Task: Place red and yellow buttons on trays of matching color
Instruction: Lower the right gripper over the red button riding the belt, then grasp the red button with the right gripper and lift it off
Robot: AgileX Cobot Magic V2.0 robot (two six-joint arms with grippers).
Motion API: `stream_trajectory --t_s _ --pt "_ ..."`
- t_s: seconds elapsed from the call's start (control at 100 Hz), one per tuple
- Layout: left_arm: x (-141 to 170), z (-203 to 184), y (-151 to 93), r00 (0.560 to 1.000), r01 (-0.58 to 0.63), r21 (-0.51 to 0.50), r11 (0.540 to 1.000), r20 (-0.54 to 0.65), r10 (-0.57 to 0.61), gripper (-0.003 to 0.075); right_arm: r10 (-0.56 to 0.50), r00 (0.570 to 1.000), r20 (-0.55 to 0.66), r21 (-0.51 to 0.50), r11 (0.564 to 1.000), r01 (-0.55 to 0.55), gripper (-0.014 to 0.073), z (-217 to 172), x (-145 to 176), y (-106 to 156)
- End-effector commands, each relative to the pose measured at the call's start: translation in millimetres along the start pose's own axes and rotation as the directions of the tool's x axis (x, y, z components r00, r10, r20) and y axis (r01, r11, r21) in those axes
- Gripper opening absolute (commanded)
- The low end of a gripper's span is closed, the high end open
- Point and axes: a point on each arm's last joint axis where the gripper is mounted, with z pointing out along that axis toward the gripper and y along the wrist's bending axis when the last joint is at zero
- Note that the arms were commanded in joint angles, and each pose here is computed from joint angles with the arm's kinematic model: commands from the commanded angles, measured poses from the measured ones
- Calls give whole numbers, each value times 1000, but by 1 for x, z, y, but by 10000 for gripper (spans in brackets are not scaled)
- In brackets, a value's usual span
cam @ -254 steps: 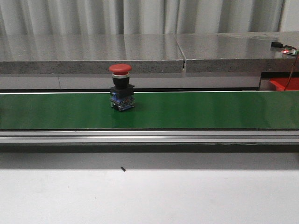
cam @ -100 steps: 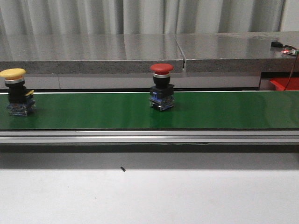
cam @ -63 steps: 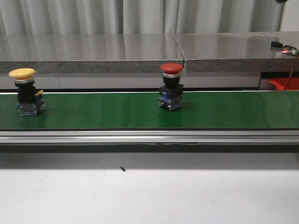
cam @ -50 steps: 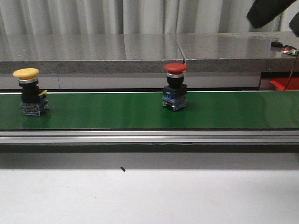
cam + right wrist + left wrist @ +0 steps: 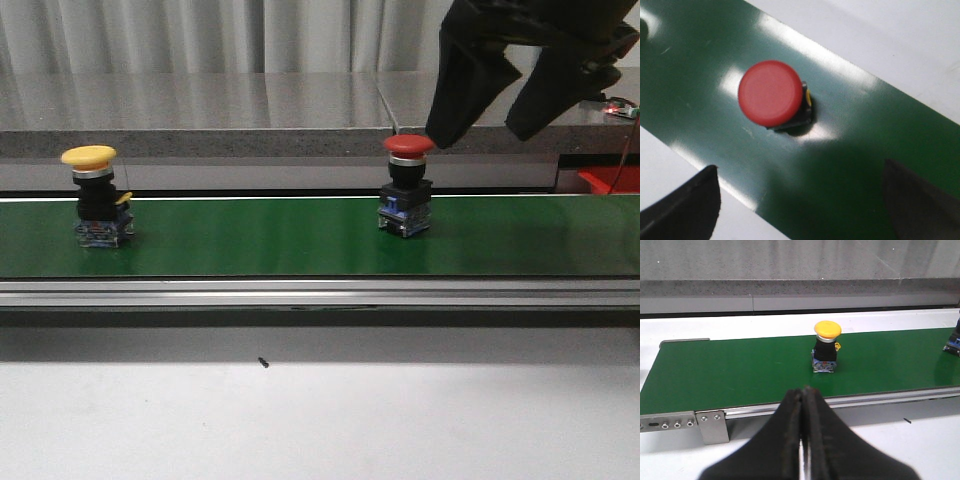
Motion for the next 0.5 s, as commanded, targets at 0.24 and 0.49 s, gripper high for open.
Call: stream_trajectory --t_s 0.24,0.49 --pt "-14 -3 -1 996 16 8 1000 91 -16 -20 -6 997 77 13 1000 5 645 9 -30 -4" --pt "-14 -3 -1 996 16 8 1000 91 -16 -20 0 998 66 19 1000 -1 633 27 -33 -9"
